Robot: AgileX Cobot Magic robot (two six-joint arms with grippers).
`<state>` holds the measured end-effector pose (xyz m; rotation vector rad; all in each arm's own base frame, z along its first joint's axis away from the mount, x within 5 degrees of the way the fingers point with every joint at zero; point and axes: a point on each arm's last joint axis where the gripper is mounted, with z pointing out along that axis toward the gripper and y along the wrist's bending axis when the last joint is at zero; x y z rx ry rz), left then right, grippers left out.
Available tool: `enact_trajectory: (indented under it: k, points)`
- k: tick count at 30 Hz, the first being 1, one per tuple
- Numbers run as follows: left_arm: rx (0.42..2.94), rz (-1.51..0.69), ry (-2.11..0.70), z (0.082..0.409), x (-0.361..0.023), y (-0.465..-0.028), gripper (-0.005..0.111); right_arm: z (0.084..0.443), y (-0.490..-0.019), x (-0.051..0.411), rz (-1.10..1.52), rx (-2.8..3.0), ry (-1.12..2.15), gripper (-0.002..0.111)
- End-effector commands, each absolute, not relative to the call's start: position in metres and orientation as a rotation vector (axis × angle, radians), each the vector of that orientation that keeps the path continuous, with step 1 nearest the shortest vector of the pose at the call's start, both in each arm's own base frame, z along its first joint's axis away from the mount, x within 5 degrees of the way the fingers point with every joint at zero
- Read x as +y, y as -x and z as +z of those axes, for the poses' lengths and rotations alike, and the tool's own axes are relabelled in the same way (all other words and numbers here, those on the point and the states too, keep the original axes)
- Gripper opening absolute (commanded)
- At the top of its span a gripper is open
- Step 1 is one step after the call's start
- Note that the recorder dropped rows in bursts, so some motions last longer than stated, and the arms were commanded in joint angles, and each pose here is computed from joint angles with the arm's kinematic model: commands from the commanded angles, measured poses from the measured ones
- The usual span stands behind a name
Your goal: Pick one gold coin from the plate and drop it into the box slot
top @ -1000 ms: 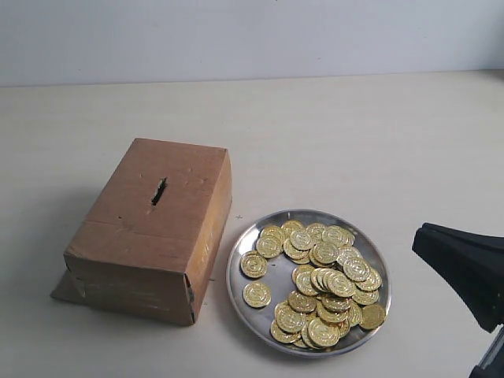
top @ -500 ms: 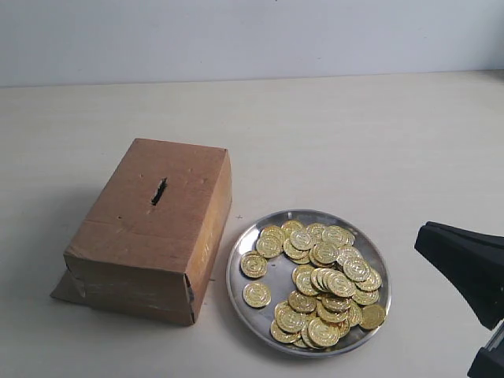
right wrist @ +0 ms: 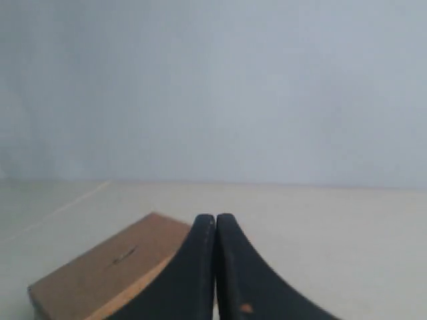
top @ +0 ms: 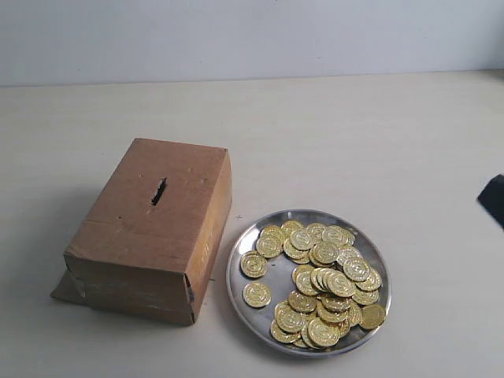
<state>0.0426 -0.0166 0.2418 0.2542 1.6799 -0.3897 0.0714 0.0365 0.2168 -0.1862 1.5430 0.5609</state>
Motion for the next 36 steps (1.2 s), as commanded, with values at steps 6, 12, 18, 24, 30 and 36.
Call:
enact_trajectory:
  k: [6,12,18,24,30,36]
  points:
    - [1.676,-0.185,-0.028,0.239,-0.004,-0.044,0.000,0.232,-0.055,0.013,0.401,1.301,-0.007,0.000]
    - [1.764,-0.167,-0.023,0.207,-0.005,-0.051,0.000,0.235,-0.051,0.008,0.341,1.247,-0.055,0.000]
    - [1.833,-0.152,-0.033,0.182,-0.005,-0.053,0.000,0.234,-0.051,0.007,0.327,1.256,-0.065,0.000]
    - [1.840,-0.150,-0.033,0.181,-0.005,-0.053,0.000,0.234,-0.051,0.007,0.327,1.256,-0.065,0.000]
    - [1.840,-0.150,-0.033,0.181,-0.005,-0.053,0.000,0.234,-0.051,0.007,0.327,1.256,-0.065,0.000]
    - [1.840,-0.152,-0.031,0.181,-0.005,-0.053,0.000,0.234,-0.051,0.007,0.329,1.256,-0.066,0.000]
